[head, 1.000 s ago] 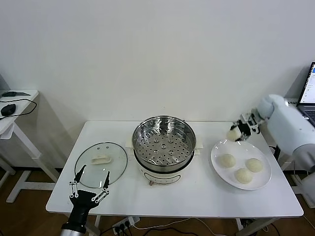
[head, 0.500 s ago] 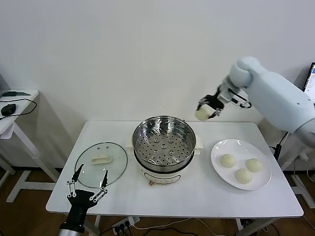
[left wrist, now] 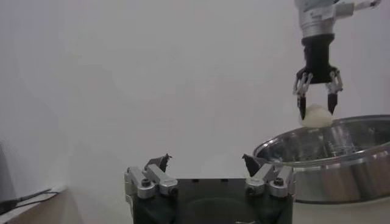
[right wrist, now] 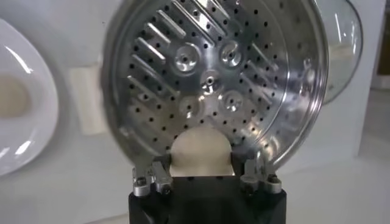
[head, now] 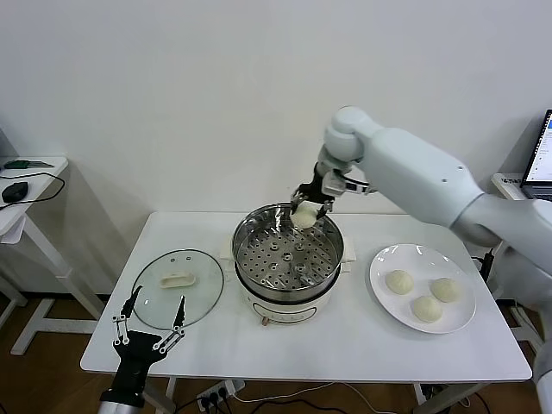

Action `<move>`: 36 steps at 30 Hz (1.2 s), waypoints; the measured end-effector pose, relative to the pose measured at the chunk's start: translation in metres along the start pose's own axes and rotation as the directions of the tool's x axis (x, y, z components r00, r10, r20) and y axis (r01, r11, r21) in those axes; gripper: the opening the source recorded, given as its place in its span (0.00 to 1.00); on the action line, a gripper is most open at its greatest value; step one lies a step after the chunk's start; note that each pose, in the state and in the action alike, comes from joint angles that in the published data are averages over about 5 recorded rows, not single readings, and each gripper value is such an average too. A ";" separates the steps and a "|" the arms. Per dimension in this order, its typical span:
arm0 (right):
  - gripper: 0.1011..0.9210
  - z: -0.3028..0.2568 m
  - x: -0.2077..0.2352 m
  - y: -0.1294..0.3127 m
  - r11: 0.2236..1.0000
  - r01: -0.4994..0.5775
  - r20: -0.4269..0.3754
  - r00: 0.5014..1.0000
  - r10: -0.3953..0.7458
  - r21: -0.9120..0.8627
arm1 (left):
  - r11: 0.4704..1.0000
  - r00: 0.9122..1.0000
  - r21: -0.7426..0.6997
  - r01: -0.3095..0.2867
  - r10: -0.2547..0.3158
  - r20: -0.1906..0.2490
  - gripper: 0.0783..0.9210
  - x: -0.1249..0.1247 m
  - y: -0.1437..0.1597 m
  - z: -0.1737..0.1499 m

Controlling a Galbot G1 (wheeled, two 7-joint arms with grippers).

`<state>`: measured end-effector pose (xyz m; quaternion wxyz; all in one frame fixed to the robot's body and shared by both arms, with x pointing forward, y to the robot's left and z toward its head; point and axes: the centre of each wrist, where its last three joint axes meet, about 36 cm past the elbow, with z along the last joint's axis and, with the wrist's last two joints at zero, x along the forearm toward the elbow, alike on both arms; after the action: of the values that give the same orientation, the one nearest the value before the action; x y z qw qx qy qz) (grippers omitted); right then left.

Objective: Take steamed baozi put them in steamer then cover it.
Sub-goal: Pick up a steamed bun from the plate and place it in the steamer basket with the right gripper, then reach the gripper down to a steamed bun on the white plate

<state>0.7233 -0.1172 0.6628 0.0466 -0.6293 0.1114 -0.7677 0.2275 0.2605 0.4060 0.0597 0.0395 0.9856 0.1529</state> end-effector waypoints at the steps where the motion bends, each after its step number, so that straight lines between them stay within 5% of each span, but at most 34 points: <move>1: 0.68 0.000 -0.005 -0.004 1.000 0.004 0.001 1.000 -0.004 0.004 | 1.000 1.000 0.000 0.001 -0.001 0.000 0.88 0.000 0.000 0.000; 17: 0.72 0.001 -0.065 -0.037 0.999 0.050 0.014 0.999 -0.050 -0.013 | 1.000 1.000 -0.001 0.013 -0.013 0.005 0.88 -0.001 0.004 0.001; 23: 0.81 0.000 -0.077 -0.044 0.998 0.060 0.014 0.998 -0.059 -0.014 | 1.000 1.000 -0.001 0.019 -0.019 0.007 0.88 -0.001 0.005 0.001; 36: 0.88 0.000 -0.029 -0.035 1.000 0.012 0.006 1.000 -0.012 0.012 | 1.000 1.000 0.003 0.023 -0.023 0.013 0.88 -0.003 0.005 -0.001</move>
<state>0.7317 -0.0770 0.6433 0.0461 -0.6319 0.1027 -0.7668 0.2309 0.2648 0.4089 0.0680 0.0295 0.9858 0.1506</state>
